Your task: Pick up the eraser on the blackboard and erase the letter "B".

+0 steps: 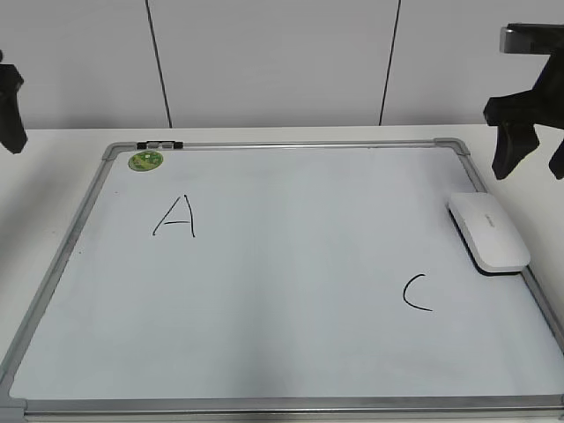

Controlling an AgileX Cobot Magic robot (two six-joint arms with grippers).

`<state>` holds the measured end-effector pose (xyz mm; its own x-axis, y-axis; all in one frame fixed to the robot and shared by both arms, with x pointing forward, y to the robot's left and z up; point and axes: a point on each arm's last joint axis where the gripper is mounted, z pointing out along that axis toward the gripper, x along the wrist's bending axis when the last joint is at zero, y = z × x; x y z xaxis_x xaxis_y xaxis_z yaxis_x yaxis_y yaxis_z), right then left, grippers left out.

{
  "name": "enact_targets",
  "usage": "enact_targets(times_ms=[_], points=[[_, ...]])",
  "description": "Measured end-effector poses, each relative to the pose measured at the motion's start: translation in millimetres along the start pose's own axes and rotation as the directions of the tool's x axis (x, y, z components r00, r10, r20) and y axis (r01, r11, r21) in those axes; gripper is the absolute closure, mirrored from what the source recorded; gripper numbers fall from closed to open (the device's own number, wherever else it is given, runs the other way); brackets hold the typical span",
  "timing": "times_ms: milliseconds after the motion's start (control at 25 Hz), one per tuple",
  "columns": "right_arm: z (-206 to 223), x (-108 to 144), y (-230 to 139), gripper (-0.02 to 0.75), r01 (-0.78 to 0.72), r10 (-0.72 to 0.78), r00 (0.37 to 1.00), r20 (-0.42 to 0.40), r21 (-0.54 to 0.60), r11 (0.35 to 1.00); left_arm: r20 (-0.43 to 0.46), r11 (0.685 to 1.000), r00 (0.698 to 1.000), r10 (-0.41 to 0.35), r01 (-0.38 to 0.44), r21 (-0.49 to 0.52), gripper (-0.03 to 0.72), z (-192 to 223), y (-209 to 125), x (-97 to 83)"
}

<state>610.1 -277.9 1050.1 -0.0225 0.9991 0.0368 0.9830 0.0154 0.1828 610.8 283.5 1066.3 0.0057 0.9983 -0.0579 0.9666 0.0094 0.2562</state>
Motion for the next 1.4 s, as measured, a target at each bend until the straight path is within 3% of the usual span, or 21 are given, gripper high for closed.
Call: enact_targets(times_ms=[200,440,720,840,1000,1400], points=[[-19,16,-46,0.214,0.037,-0.038,0.999,-0.013,-0.087,0.996,-0.004,0.996,1.0,0.002,-0.003,-0.09,0.115,-31,-52,1.5],[-33,18,-98,0.214,0.048,-0.052,0.998,-0.02,-0.179,0.983,-0.043,0.98,0.999,0.02,-0.029,-0.198,0.122,-52,-131,7.7],[-63,11,-162,0.215,0.044,-0.054,0.998,-0.027,-0.293,0.955,-0.04,0.941,0.999,0.021,-0.034,-0.336,0.125,-71,-209,10.3],[-74,9,-190,0.215,0.043,-0.058,0.998,-0.03,-0.355,0.934,-0.038,0.911,0.999,0.022,-0.036,-0.412,0.125,-79,-237,11.1],[-80,5,-229,0.215,0.041,-0.059,0.998,-0.033,-0.404,0.914,-0.034,0.88,0.999,0.034,-0.046,-0.472,0.129,-82,-268,11.3],[-67,-7,-320,0.216,0.057,-0.067,0.998,-0.004,-0.488,0.871,-0.04,0.852,0.998,0.051,-0.065,-0.52,0.132,-77,-309,13.8]])
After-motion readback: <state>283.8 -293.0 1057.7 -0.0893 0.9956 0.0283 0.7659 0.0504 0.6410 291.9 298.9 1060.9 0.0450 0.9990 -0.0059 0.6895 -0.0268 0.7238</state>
